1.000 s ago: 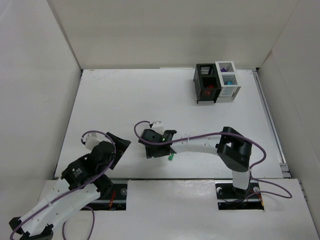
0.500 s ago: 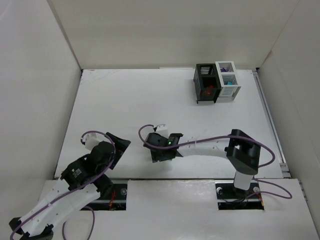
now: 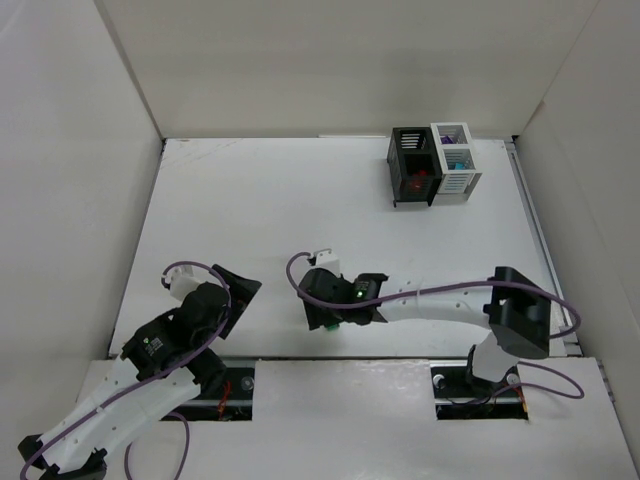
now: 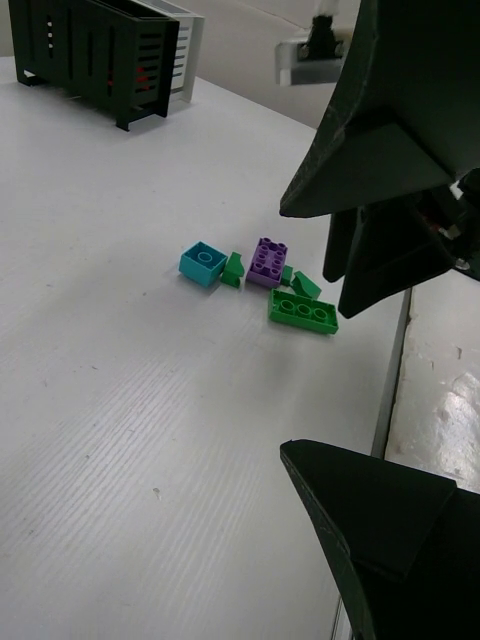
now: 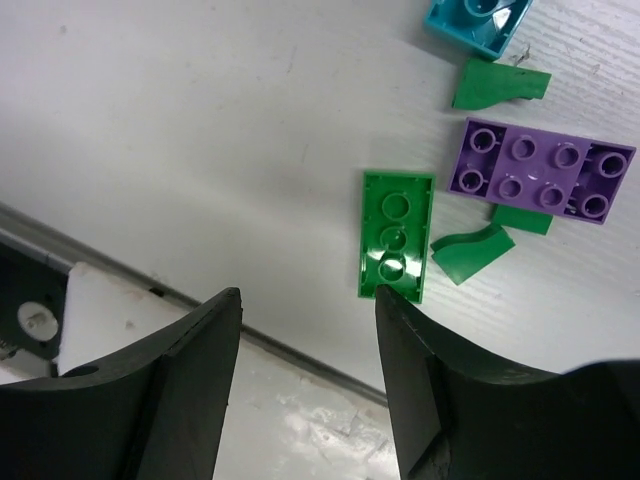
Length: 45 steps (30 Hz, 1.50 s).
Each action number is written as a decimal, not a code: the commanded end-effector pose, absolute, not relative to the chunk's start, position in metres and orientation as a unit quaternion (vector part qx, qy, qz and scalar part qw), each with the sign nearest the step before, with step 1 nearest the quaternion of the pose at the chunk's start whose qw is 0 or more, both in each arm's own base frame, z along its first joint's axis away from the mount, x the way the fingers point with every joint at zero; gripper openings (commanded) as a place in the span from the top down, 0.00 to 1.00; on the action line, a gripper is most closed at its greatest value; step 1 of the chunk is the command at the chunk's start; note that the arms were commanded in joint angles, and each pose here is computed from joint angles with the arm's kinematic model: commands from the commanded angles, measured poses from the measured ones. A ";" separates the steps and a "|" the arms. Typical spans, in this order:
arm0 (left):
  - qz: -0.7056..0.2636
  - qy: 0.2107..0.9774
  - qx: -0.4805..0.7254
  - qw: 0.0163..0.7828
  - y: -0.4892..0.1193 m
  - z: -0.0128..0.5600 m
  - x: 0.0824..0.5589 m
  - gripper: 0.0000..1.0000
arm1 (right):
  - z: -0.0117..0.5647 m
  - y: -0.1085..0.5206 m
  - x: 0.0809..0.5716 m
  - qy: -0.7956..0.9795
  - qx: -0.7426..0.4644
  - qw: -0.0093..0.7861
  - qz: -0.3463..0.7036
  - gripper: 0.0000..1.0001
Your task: Sort the legos into containers by color
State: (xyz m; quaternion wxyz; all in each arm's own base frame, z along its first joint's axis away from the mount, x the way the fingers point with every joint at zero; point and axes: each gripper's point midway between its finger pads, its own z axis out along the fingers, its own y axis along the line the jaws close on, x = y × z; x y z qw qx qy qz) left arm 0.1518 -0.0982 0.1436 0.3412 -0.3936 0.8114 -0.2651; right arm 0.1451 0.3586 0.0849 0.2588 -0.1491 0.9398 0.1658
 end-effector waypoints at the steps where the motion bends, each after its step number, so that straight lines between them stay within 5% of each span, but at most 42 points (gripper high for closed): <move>1: -0.272 0.804 -0.391 0.356 -0.097 0.153 0.155 0.08 | 0.071 0.356 0.151 0.945 -0.146 0.266 0.126 0.39; 10: -0.276 0.802 -0.391 0.357 -0.098 0.154 0.156 0.08 | 0.057 0.354 0.161 0.943 -0.157 0.279 0.092 0.30; 26: -0.276 0.802 -0.391 0.357 -0.098 0.154 0.156 0.08 | 0.035 0.360 0.170 0.937 -0.186 0.288 0.065 0.30; 37: -0.278 0.803 -0.390 0.354 -0.099 0.154 0.155 0.10 | 0.036 0.353 0.159 0.943 -0.174 0.271 0.085 0.65; 45: -0.269 0.807 -0.387 0.357 -0.102 0.150 0.160 0.04 | 0.111 0.363 0.189 0.914 -0.183 0.345 0.109 0.69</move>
